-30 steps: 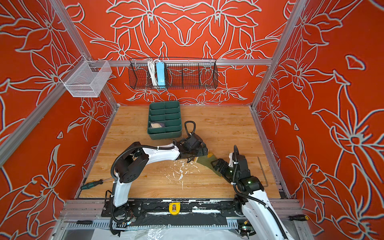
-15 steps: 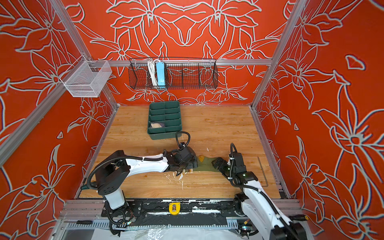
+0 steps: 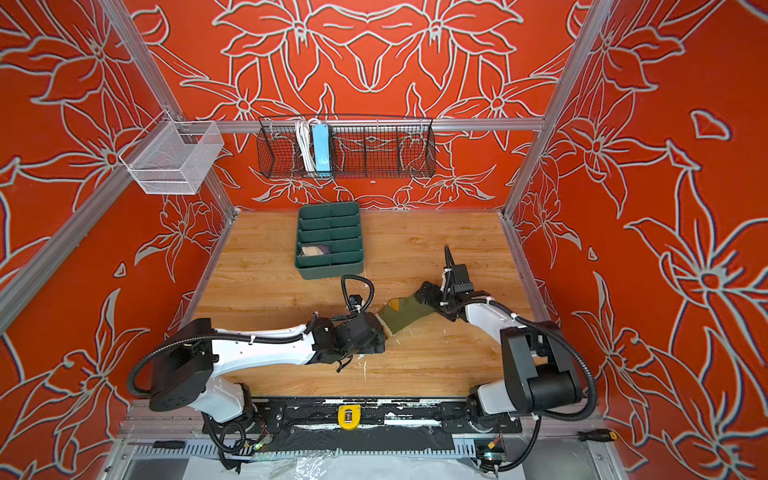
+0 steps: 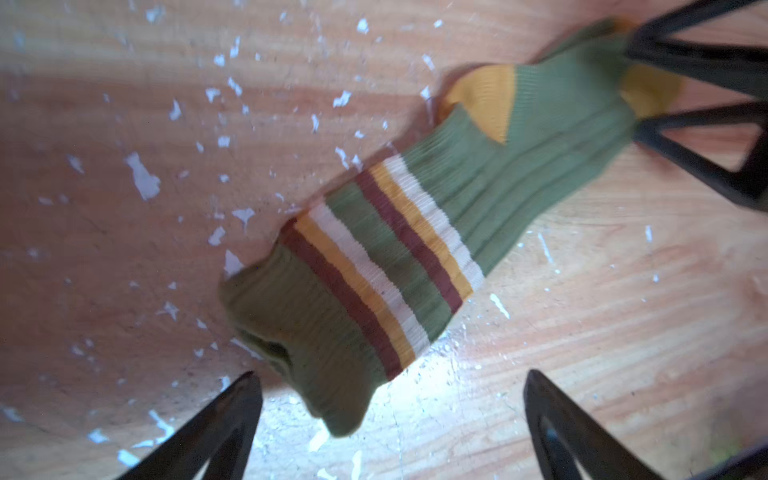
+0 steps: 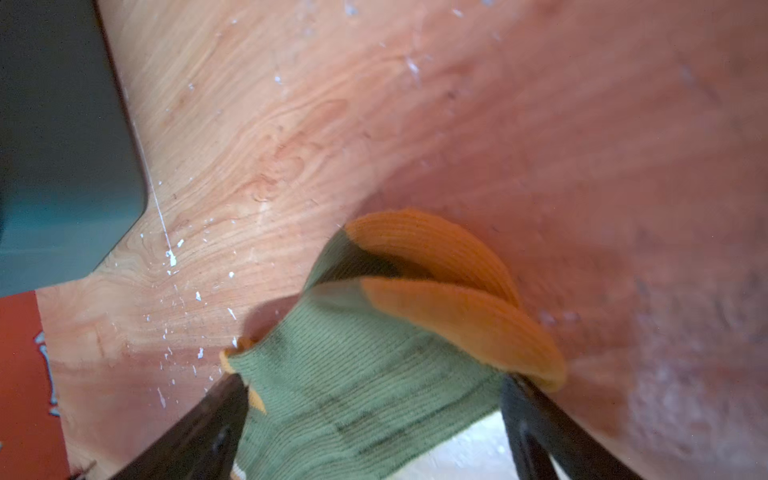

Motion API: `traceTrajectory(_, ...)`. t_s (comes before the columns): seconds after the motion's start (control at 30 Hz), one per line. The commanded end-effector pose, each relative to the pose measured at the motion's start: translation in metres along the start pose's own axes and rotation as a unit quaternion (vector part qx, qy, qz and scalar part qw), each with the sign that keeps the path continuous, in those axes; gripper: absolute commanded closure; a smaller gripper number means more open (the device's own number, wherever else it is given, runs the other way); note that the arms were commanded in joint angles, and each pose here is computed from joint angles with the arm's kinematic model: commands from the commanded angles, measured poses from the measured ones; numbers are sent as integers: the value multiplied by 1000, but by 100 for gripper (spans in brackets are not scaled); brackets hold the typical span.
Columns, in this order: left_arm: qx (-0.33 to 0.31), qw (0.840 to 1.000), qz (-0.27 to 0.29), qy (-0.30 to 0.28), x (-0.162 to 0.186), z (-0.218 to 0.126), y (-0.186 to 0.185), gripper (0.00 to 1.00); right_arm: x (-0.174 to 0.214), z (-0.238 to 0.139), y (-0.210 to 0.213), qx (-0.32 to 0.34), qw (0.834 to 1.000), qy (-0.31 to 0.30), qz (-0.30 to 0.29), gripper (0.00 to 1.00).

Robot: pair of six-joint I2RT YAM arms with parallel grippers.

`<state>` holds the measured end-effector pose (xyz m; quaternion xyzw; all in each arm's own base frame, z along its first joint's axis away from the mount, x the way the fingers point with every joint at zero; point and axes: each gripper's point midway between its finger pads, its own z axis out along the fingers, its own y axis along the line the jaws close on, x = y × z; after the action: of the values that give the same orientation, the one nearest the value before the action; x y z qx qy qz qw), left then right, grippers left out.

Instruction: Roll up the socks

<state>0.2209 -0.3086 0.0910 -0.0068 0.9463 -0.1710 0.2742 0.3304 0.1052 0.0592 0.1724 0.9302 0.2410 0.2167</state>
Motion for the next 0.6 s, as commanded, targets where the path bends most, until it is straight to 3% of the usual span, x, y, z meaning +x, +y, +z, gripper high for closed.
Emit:
traceTrajectory(0.0, 69, 992, 64, -84, -46, -42, -32, 2, -15, -20, 28, -37, 997, -6, -65, 4)
traceTrajectory(0.17, 116, 954, 223, -163, -86, -109, -57, 3, -18, -65, 54, -74, 990, -40, -111, 3)
traceTrajectory(0.27, 105, 923, 320, -186, -97, -134, -54, 2, -5, -77, 56, -89, 991, -27, -100, 2)
traceTrajectory(0.37, 55, 891, 406, -195, -108, -150, -42, 3, 14, -80, 59, -112, 990, 5, -82, 2)
traceTrajectory(0.47, 31, 858, 479, -183, -108, -154, -33, 3, 21, -77, 53, -106, 991, 17, -74, 2)
traceTrajectory(0.57, 27, 826, 539, -164, -97, -129, -24, 2, 17, -65, 46, -83, 994, 26, -72, 2)
